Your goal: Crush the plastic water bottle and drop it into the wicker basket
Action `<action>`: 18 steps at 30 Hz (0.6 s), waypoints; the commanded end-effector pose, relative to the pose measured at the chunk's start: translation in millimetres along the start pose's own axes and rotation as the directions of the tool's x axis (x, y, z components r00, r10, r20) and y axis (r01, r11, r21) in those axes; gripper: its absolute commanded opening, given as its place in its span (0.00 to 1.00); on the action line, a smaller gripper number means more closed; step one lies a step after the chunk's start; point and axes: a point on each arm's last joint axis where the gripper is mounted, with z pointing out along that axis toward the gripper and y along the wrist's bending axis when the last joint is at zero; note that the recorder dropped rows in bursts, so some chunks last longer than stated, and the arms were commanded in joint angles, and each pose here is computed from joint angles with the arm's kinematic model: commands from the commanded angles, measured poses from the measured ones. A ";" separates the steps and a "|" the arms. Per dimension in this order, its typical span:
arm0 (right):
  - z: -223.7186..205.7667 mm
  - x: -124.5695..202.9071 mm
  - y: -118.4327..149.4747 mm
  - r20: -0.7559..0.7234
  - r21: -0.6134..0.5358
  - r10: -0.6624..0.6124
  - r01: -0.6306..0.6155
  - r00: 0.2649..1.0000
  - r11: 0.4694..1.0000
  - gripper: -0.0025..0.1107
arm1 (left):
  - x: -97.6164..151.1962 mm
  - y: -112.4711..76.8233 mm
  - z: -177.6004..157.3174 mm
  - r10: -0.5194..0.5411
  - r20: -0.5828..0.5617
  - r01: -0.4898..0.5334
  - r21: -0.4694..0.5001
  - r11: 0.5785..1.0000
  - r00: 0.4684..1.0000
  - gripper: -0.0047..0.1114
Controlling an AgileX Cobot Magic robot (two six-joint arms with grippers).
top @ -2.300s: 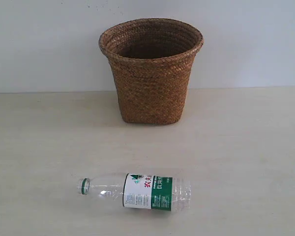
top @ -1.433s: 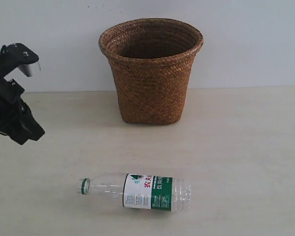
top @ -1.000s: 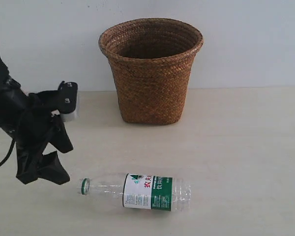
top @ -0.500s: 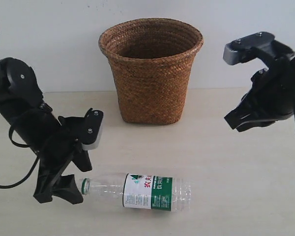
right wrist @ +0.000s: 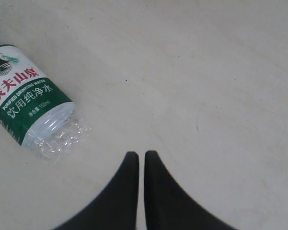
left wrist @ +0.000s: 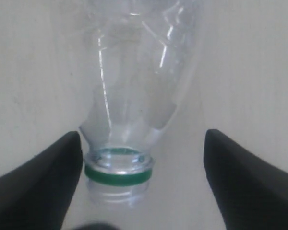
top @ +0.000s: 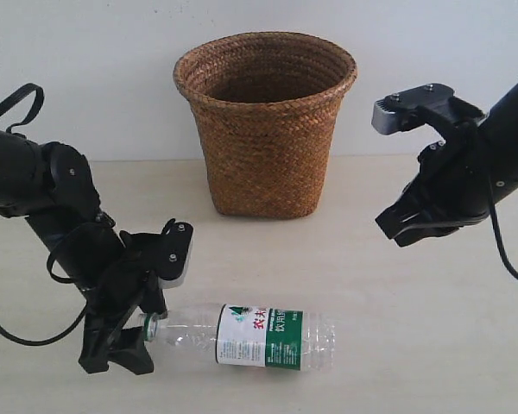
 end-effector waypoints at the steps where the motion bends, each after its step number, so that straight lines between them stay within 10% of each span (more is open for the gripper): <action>1: -0.6 -3.3 -1.1 0.021 0.008 -0.007 0.006 1.000 1.000 0.02 | -5.9 0.8 -0.6 -0.007 0.040 0.007 -0.007 1.000 0.999 0.61; 6: -0.6 -4.0 -0.6 0.029 0.002 0.003 -0.003 1.000 1.000 0.02 | -5.0 1.4 3.7 -0.011 0.039 0.011 0.000 1.000 0.999 0.50; 10: 1.4 -6.7 3.3 0.054 -0.049 0.014 -0.011 0.998 0.999 0.02 | -4.7 1.7 5.8 -0.016 0.040 0.016 0.002 1.000 0.999 0.08; 18: 50.9 -20.0 38.9 0.011 -0.254 -0.092 0.092 0.996 0.963 0.02 | -8.7 -1.2 6.9 -0.076 0.038 0.076 0.020 0.997 0.996 0.07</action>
